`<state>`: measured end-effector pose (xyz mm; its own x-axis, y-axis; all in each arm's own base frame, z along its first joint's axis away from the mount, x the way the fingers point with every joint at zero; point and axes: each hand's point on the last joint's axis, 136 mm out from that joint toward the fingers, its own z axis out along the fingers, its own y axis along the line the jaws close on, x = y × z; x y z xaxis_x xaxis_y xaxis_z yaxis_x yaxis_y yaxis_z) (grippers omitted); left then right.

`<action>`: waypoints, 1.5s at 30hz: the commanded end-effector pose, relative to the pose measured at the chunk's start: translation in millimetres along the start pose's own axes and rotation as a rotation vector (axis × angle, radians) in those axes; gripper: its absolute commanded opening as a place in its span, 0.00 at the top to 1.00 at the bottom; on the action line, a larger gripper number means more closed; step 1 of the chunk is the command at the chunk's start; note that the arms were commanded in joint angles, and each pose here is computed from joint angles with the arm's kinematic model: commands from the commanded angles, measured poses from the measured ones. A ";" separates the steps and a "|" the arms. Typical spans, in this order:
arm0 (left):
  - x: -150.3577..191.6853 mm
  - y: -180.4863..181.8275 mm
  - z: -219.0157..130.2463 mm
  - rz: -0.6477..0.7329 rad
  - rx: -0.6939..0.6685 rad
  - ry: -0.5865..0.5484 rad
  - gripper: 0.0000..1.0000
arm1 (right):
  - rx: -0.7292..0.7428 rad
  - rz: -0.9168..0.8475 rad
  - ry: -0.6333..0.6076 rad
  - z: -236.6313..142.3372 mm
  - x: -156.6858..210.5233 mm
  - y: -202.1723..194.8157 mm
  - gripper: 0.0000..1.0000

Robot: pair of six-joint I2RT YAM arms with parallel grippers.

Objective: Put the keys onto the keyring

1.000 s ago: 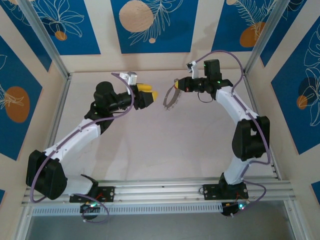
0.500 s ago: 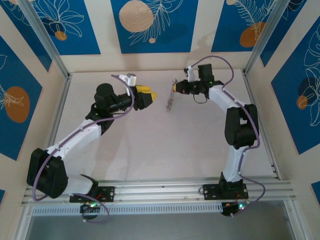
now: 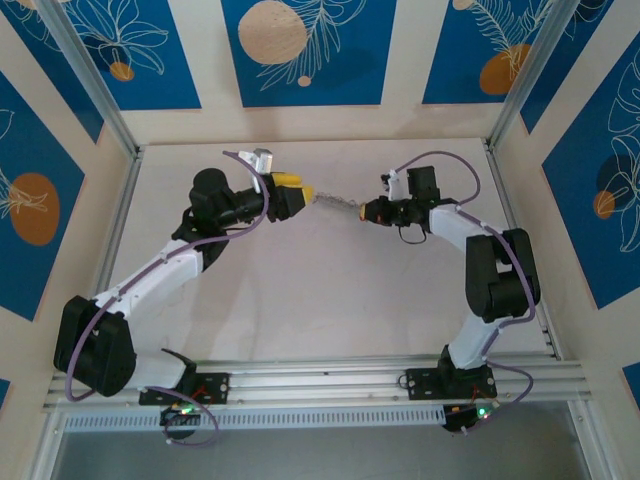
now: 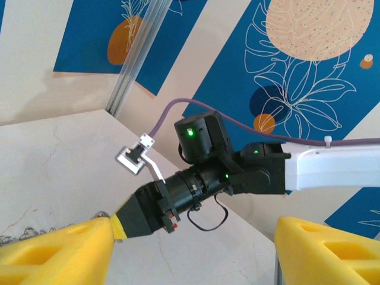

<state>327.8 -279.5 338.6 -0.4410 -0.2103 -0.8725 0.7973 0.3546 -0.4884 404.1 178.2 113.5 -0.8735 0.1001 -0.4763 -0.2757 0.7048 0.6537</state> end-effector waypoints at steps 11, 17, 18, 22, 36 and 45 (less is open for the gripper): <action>2.3 9.4 -0.5 -0.025 -0.012 -0.012 0.28 | -0.034 0.027 0.086 16.6 63.7 10.7 1.00; 8.6 12.2 2.1 -0.045 -0.005 0.009 0.28 | -0.042 0.049 0.152 20.8 96.8 15.2 0.92; 9.5 12.7 2.4 -0.049 -0.004 0.011 0.28 | -0.044 0.044 0.168 21.4 104.0 18.4 0.87; 11.5 13.7 3.7 -0.060 -0.001 0.017 0.28 | -0.070 0.025 0.222 20.1 129.7 35.0 0.70; 4.9 8.4 -7.8 -0.034 -0.055 0.015 0.09 | -0.122 -0.062 -0.040 -83.1 72.7 92.5 0.30; -15.9 53.8 -65.0 0.167 -0.506 -0.103 0.00 | 0.146 -0.092 -0.377 -145.3 3.0 68.3 0.13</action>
<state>332.7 -238.9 335.0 -0.3629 -0.2304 -0.9029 0.6884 0.5867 -0.4264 308.4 153.2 230.0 -0.7071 0.2132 -0.6742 -0.3530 0.7197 0.5978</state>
